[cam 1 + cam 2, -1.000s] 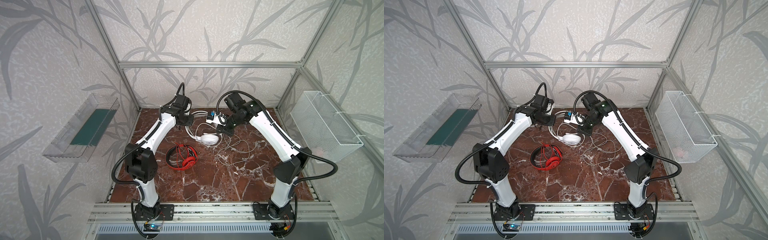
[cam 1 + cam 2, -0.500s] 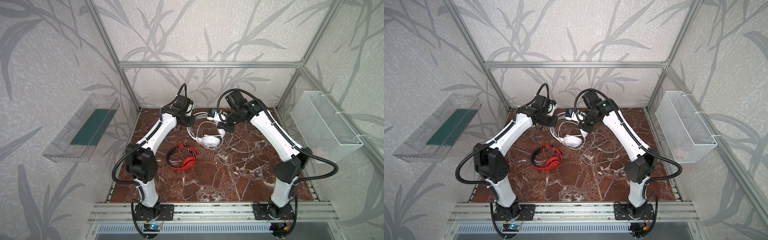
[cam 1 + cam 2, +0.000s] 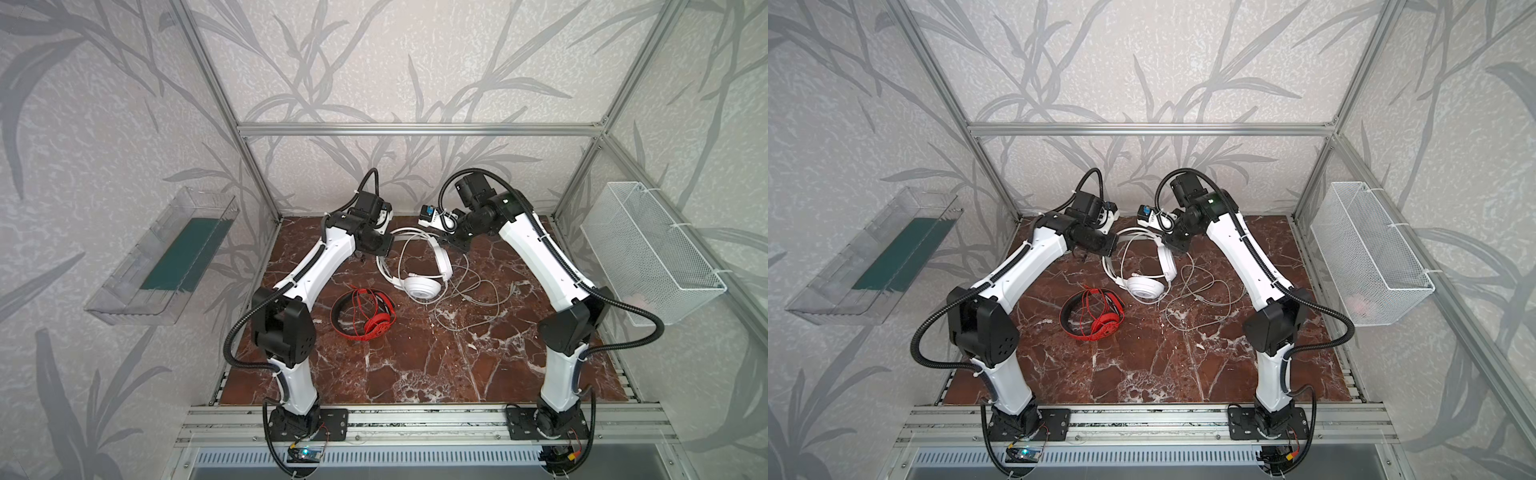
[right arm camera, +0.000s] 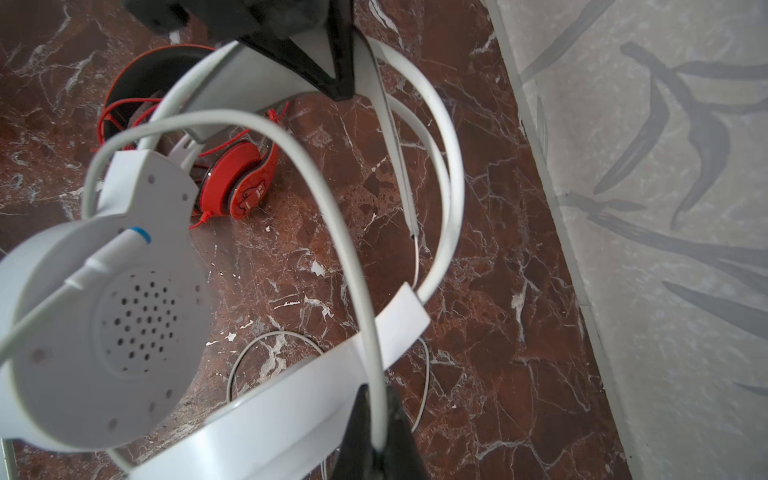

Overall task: Wrap the headphones
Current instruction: 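Loop the grey cable around the held white headphones with the right gripper, then release the cable and lower the right gripper back toward the table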

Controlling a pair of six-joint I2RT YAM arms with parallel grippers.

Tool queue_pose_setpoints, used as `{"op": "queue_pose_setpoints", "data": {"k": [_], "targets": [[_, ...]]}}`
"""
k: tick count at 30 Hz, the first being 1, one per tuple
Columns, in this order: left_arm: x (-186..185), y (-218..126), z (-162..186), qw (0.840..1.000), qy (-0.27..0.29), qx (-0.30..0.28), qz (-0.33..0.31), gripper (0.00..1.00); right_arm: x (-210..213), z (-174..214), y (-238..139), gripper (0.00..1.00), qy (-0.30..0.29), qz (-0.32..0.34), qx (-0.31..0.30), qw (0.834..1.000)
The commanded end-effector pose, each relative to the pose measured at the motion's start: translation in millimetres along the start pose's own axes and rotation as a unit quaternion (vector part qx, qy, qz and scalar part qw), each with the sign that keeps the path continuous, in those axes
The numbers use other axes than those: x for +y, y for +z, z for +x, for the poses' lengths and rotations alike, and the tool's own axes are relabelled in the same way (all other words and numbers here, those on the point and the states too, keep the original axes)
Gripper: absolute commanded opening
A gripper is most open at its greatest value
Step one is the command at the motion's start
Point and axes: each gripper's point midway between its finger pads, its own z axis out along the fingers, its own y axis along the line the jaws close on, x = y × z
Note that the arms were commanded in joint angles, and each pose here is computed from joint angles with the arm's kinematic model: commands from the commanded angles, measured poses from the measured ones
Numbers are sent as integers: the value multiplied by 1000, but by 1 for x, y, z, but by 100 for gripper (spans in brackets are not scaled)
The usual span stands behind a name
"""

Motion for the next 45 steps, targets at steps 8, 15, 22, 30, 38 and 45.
{"op": "queue_pose_setpoints", "data": {"k": [8,15,22,30,38,45], "targets": [[-24,-28,-11,998,20,-38,54,0,-26,-1,12,0,87,-5,-48,995],[-32,-30,-16,996,8,-50,77,0,-30,4,31,0,151,-27,-71,986],[-40,-34,-20,993,-1,-54,102,0,-28,11,46,12,217,-51,-110,969],[-45,-38,-24,991,-14,-63,118,0,-25,28,57,22,276,-57,-136,950],[-50,-39,-32,987,-30,-78,138,0,-21,50,69,28,339,-66,-162,924],[-49,-38,-31,986,-37,-79,140,0,-16,57,75,40,381,-83,-198,899]]}}
